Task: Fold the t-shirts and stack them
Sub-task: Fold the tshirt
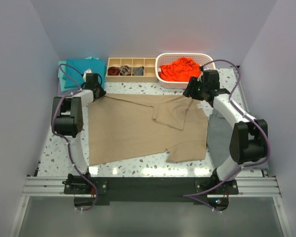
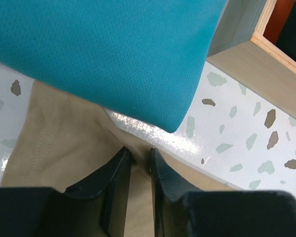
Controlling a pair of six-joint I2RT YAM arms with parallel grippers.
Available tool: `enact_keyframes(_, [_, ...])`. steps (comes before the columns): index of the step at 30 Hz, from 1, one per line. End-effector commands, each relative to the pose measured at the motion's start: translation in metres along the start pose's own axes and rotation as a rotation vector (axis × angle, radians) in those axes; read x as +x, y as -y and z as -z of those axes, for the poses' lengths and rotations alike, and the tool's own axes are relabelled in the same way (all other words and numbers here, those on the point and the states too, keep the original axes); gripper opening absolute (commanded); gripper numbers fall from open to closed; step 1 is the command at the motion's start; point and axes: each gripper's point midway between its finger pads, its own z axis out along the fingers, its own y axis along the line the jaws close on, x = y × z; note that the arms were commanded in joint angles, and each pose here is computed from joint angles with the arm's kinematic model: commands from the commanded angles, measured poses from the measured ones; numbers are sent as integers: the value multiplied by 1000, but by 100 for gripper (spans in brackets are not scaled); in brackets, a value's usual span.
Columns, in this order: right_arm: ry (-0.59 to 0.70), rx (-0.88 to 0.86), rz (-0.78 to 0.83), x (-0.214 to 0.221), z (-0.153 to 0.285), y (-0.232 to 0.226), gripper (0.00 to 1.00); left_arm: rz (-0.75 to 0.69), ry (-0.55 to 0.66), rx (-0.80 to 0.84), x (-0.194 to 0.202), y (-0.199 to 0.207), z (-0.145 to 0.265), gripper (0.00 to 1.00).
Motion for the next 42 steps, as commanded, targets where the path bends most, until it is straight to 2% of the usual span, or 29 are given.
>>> enact_keyframes(1, [3, -25, 12, -3, 1, -5, 53, 20, 82, 22, -25, 15, -2, 24])
enact_keyframes(4, [3, -25, 11, -3, 2, -5, 53, 17, 80, 22, -24, 16, -1, 17])
enact_keyframes(7, [-1, -32, 9, -2, 3, -6, 52, 12, 90, 15, -27, 18, 4, 5])
enact_keyframes(13, [-71, -64, -13, 13, 14, -13, 52, 2, 93, 13, -28, 19, 23, 1])
enact_keyframes(17, [-144, 8, -62, 40, 26, 2, 54, -3, 106, 26, -28, 22, 40, 1])
enact_keyframes(18, [-145, 22, -87, 44, 28, 4, 58, -9, 106, 29, -27, 23, 42, 1])
enact_keyframes(23, [-254, 19, -165, 81, 19, 12, 58, -22, 118, 35, -27, 25, 53, 1])
enact_keyframes(30, [-360, -8, -208, 118, -2, 16, 52, -30, 115, 32, -25, 23, 55, 0])
enact_keyframes(42, [-411, -12, -236, 141, -21, 23, 45, -41, 110, 21, -23, 20, 57, 0])
